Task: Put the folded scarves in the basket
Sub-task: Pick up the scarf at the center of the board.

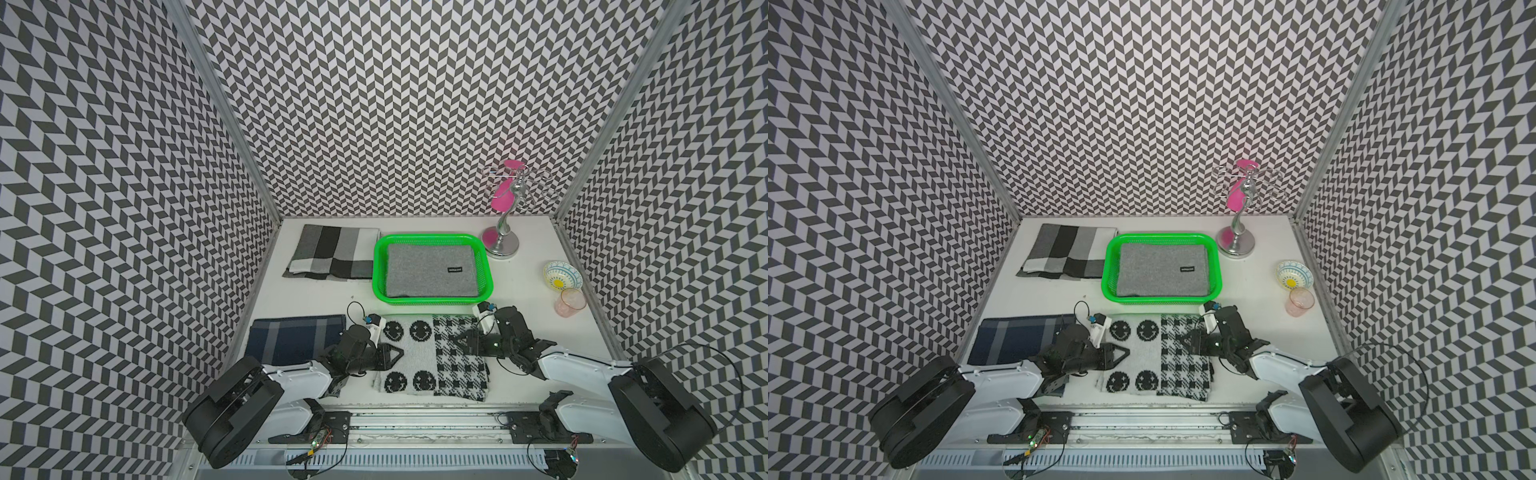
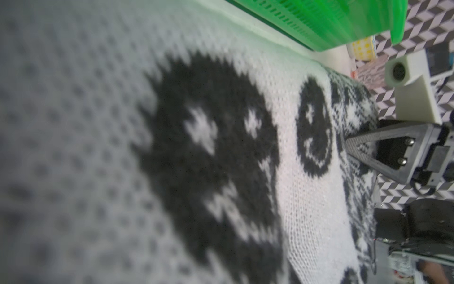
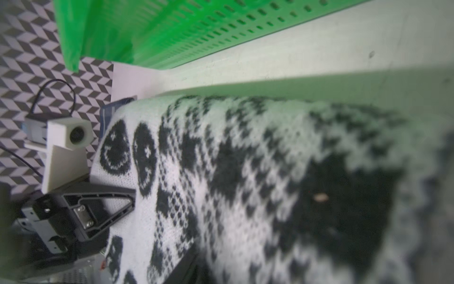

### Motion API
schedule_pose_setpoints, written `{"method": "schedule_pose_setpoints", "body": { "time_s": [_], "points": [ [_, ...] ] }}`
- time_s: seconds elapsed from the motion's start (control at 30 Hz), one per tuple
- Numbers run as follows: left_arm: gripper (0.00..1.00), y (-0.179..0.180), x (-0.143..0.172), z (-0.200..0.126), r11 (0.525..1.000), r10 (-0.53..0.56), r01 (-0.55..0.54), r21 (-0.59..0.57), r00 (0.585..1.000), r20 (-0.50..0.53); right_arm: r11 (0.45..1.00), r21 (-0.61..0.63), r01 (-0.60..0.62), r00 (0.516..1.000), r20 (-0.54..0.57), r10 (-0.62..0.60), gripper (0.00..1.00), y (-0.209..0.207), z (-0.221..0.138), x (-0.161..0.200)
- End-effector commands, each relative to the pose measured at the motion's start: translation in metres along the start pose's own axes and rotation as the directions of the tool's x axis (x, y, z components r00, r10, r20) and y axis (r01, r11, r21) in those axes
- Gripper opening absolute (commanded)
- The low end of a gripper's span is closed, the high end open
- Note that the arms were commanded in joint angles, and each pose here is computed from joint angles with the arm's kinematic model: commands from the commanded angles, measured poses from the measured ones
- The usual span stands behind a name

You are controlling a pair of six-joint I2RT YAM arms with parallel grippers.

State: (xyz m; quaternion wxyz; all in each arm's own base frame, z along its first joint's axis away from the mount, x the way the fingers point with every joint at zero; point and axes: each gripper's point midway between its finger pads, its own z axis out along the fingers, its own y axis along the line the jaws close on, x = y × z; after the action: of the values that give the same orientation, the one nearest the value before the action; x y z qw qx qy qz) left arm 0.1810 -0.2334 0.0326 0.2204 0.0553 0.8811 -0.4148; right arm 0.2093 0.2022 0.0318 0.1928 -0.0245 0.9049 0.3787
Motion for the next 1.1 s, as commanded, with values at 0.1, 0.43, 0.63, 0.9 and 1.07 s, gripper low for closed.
{"method": "schedule_pose_setpoints", "body": {
  "time_s": [0.1, 0.43, 0.63, 0.9, 1.07],
  "points": [
    [0.02, -0.014, -0.005, 0.001, 0.999, 0.035, -0.035, 0.033, 0.999, 0.014, 0.998, -0.057, 0.012, 0.998, -0.059, -0.015, 0.04, 0.006, 0.003, 0.016],
    [0.0, -0.051, -0.026, -0.009, 0.994, 0.085, -0.088, 0.059, 0.995, 0.053, 0.991, -0.089, 0.096, 0.995, 0.046, -0.092, 0.0, 0.035, -0.023, -0.009],
    [0.0, -0.093, -0.045, -0.029, 0.987, 0.121, -0.131, 0.096, 0.988, 0.1, 0.986, -0.083, 0.148, 0.985, 0.102, -0.139, 0.0, 0.065, -0.05, -0.033],
    [0.0, -0.142, -0.078, -0.066, 0.97, 0.17, -0.199, 0.136, 0.965, 0.199, 0.97, -0.094, 0.223, 0.963, 0.173, -0.204, 0.0, 0.103, -0.081, -0.062],
    [0.0, -0.155, -0.118, -0.064, 0.964, 0.223, -0.249, 0.093, 0.949, 0.222, 0.962, -0.031, 0.273, 0.936, 0.239, -0.258, 0.0, 0.122, -0.1, -0.114]
  ]
}}
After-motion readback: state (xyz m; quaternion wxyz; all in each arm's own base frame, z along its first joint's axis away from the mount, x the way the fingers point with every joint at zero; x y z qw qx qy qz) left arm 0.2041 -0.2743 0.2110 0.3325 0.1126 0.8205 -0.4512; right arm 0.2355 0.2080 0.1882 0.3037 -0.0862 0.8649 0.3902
